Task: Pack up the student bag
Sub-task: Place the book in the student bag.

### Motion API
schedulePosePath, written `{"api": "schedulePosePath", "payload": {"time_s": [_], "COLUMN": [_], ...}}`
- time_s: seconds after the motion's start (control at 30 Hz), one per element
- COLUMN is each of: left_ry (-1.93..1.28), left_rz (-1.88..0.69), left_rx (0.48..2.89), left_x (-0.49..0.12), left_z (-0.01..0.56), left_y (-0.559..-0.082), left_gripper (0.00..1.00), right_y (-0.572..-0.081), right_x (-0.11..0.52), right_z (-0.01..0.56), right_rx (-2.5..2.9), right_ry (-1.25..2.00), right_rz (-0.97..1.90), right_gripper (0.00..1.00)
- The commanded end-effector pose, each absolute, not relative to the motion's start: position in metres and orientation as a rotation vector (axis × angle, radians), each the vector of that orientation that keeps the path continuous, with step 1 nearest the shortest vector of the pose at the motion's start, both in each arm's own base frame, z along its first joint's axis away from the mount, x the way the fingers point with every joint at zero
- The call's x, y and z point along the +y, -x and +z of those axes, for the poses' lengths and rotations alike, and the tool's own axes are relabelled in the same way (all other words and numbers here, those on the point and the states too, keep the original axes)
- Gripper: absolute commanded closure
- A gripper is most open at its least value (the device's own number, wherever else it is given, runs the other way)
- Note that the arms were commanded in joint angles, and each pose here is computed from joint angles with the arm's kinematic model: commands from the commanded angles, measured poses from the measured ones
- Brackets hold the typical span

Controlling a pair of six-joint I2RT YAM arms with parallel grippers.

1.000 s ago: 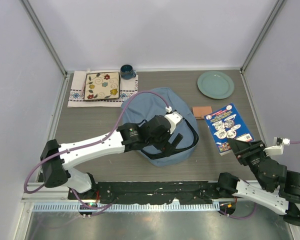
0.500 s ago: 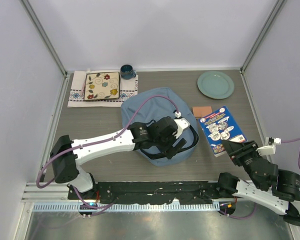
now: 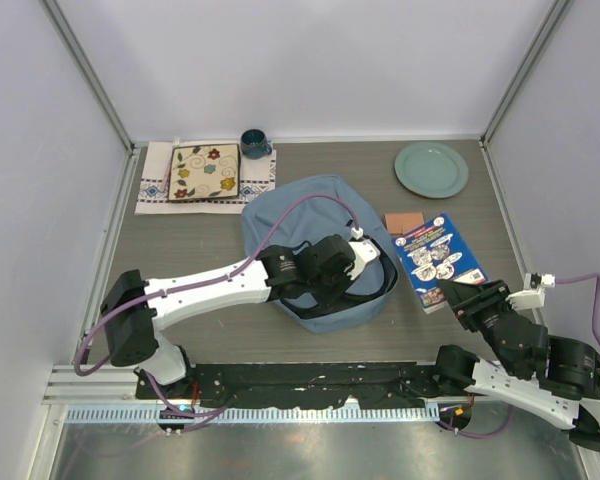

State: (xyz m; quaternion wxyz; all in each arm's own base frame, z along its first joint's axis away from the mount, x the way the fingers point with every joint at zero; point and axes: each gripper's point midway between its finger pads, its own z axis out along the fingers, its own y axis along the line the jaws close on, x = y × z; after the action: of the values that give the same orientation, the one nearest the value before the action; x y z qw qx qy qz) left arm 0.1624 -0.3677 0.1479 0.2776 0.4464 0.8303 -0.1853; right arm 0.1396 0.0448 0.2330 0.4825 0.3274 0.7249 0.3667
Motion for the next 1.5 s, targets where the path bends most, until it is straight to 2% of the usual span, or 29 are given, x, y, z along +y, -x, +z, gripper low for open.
{"api": "schedulePosePath", "payload": {"time_s": [0.0,0.47,0.77,1.13,1.47], "left_ry": [-1.116,-0.657,-0.453,-0.304,-0.331], "left_rz": [-0.530,-0.542,-0.656,-0.647,-0.815], "left_rx": [2.117,1.987,1.956,1.860,1.793], "left_x": [-0.366,-0.332,-0.328,-0.312,-0.329], "left_z": [0.184,0.249,0.271,0.309,0.336], "left_y": [-0.170,-0.213,-0.216,-0.230,-0.218], "left_gripper": [1.00,1.00,1.00,1.00,1.00], "right_y": [-0.148,-0.141,-0.119,-0.117,-0.130], "right_x": [0.056,0.062,0.036,0.116,0.165], "right_z": [0.254,0.253,0.262,0.259,0.243], "right_rx": [1.673,1.700,1.769,1.806,1.776], "right_ry": [-0.887,-0.850,-0.782,-0.762,-0.844], "right_rz": [1.006,1.061,1.061,1.373,1.532], "right_gripper": [0.99,0.99,0.99,0.99,0.99]}}
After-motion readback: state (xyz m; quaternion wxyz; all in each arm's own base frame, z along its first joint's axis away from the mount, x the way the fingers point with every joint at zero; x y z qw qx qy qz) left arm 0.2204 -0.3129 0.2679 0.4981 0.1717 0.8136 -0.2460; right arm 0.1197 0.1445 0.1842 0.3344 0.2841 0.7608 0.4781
